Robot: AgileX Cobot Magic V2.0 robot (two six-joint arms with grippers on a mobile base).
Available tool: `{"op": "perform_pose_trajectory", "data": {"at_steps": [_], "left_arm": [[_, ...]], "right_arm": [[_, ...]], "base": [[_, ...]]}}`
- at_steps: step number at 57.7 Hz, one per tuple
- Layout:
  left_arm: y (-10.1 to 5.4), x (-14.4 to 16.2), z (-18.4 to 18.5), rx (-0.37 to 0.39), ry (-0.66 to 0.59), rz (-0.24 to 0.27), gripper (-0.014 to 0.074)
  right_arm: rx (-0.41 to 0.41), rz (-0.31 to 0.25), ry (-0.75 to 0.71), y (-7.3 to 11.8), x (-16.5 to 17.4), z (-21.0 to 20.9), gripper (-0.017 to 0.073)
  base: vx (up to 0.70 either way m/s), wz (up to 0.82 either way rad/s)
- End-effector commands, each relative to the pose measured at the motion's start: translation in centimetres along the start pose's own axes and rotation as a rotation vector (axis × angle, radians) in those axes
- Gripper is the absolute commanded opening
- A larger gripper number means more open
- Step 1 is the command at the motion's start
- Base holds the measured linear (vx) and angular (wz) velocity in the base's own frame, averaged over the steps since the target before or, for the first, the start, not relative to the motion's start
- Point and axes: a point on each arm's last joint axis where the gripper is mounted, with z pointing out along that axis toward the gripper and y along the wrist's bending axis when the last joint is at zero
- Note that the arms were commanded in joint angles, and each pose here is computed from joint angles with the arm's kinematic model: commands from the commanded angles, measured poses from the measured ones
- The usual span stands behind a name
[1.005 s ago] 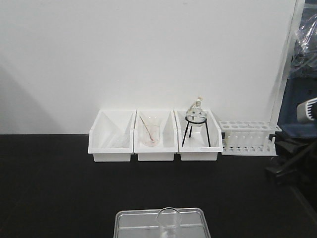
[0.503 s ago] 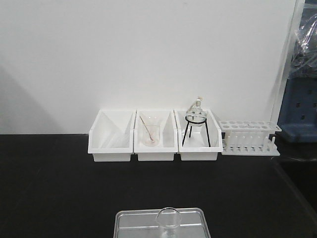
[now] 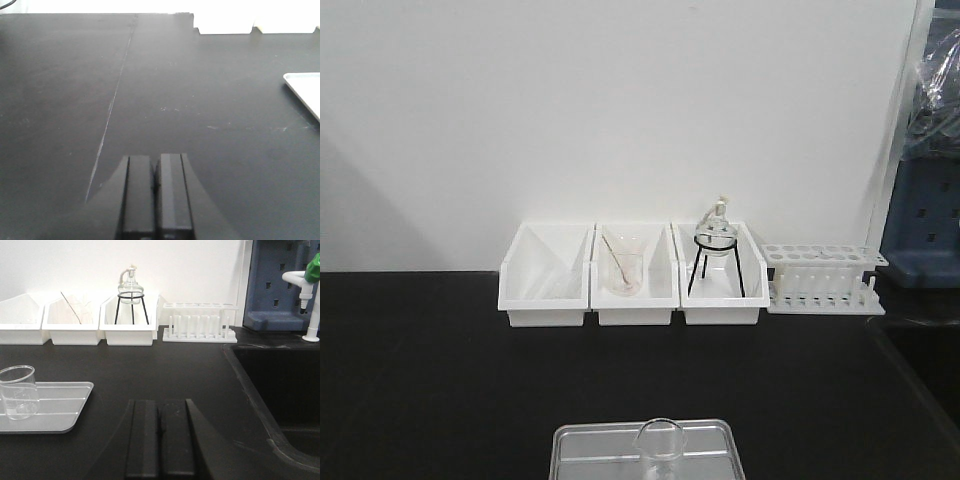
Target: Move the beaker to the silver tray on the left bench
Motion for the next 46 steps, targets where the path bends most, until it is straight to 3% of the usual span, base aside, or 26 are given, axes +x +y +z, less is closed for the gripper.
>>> {"op": "perform_pose_trajectory", "data": {"at_steps": [1,46], "left_arm": [[-0.05,0.14,0.19,0.008,-0.063,-0.011,0.0001],[-0.05,0.13,0.19,0.008,-0.064,-0.011,0.0001]], "right_arm": [[-0.007,-0.014,-0.081,0.08,-0.38,-0.07,-0.0008],[-0.004,-0.012,-0.07,0.06,-0.26,-0.1,-0.0008]], "base": [[0.0,0.0],[0.0,0.0]]}}
